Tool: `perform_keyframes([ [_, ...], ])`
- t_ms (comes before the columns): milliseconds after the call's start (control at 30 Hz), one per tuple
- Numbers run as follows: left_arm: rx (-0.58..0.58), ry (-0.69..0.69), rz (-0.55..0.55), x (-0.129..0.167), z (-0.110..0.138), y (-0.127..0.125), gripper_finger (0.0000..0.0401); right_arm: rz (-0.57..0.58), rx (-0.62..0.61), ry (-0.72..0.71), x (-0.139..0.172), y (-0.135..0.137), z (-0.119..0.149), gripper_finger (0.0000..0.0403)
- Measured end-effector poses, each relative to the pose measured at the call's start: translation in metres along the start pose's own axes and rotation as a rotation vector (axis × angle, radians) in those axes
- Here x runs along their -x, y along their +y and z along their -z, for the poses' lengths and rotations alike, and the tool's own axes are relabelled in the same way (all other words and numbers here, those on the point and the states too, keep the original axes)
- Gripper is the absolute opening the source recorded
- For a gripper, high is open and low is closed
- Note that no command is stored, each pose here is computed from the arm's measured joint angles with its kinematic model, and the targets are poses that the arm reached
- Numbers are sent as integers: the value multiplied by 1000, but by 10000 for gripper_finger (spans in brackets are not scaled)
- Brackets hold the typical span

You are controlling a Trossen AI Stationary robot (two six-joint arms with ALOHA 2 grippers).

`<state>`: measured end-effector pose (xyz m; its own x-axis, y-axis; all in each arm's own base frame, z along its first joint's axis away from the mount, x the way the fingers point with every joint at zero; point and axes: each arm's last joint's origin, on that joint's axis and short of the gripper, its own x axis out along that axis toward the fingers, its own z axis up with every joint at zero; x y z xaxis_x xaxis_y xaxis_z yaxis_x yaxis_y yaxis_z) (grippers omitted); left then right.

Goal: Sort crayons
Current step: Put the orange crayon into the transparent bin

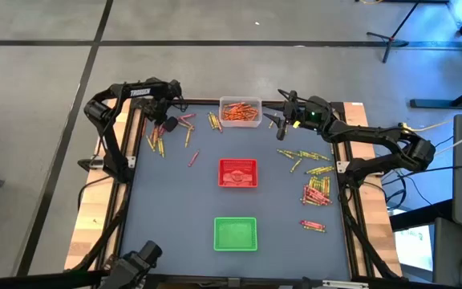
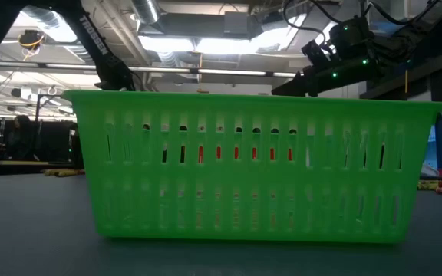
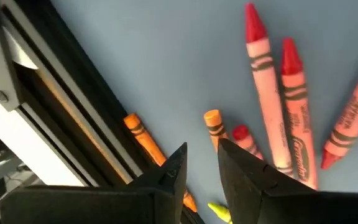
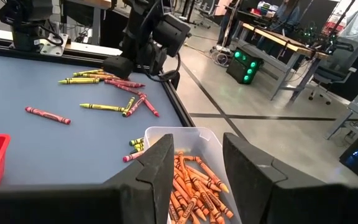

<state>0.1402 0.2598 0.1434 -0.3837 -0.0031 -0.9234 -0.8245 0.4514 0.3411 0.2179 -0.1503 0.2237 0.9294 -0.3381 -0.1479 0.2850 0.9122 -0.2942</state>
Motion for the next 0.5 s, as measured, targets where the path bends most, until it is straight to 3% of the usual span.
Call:
perform_keyframes([
  [133, -11, 27, 62, -3, 0, -6, 80, 2, 1, -5, 0, 0, 0, 137],
  [500, 2, 65, 73, -9, -2, -9, 80, 1, 1, -4, 0, 0, 0, 137],
])
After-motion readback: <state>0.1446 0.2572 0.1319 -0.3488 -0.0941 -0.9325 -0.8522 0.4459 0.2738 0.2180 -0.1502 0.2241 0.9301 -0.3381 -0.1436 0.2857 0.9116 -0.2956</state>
